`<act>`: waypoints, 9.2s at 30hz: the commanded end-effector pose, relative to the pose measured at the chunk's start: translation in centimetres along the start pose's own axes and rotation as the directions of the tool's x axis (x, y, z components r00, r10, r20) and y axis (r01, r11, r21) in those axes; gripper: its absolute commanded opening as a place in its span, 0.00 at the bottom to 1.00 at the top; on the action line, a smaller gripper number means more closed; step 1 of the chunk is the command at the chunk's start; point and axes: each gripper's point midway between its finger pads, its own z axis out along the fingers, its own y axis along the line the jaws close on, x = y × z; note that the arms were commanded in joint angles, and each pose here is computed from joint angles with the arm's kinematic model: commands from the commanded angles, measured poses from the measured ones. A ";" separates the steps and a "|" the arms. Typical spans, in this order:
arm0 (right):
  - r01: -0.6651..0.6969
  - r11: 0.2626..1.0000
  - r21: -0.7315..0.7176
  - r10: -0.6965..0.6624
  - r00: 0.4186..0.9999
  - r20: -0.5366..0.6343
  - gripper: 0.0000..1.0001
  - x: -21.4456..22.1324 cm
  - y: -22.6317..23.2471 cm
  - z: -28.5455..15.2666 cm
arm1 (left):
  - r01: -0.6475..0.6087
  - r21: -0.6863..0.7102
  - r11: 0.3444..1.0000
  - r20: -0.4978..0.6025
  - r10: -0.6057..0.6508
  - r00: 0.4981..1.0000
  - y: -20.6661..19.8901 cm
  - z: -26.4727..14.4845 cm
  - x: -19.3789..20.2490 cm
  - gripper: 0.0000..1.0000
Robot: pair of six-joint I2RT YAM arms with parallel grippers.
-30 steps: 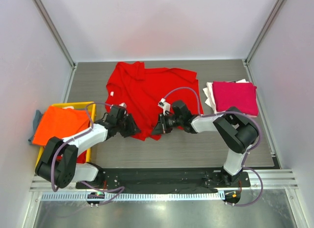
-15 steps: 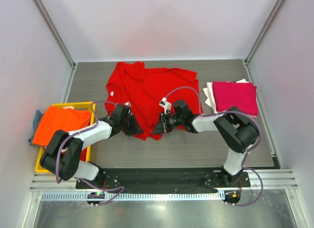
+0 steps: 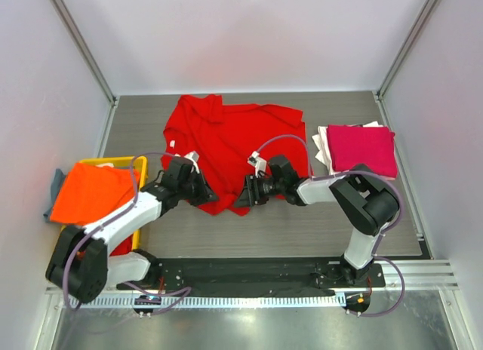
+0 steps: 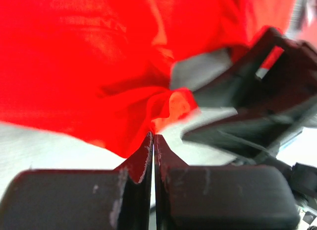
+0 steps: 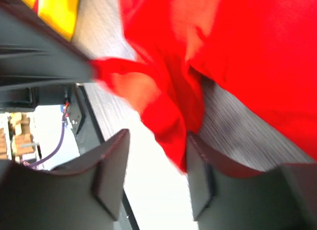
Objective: Fold and stack the t-shirts
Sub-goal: Fold the tshirt
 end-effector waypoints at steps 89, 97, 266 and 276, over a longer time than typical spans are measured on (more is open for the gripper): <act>-0.697 0.227 0.680 0.100 0.712 0.695 0.01 2.7 -13.0 -27.2 | -0.084 -0.376 0.923 0.275 0.198 0.941 3.5 -19.7 -4.8 0.00; -0.730 0.158 0.665 0.079 0.681 0.728 0.01 3.8 -13.4 -28.9 | -0.107 -0.283 0.953 0.122 0.146 0.982 2.8 -15.0 -3.2 0.00; -0.886 0.347 0.309 0.133 0.372 0.919 0.47 -7.5 -21.5 -25.5 | 0.442 -0.163 0.882 0.641 -0.246 0.727 7.8 -5.5 -20.8 0.52; -0.874 0.315 0.370 0.106 0.420 0.901 0.01 -7.0 -21.8 -25.9 | 0.552 -0.183 0.813 0.689 -0.295 0.663 11.7 -5.1 -18.1 0.51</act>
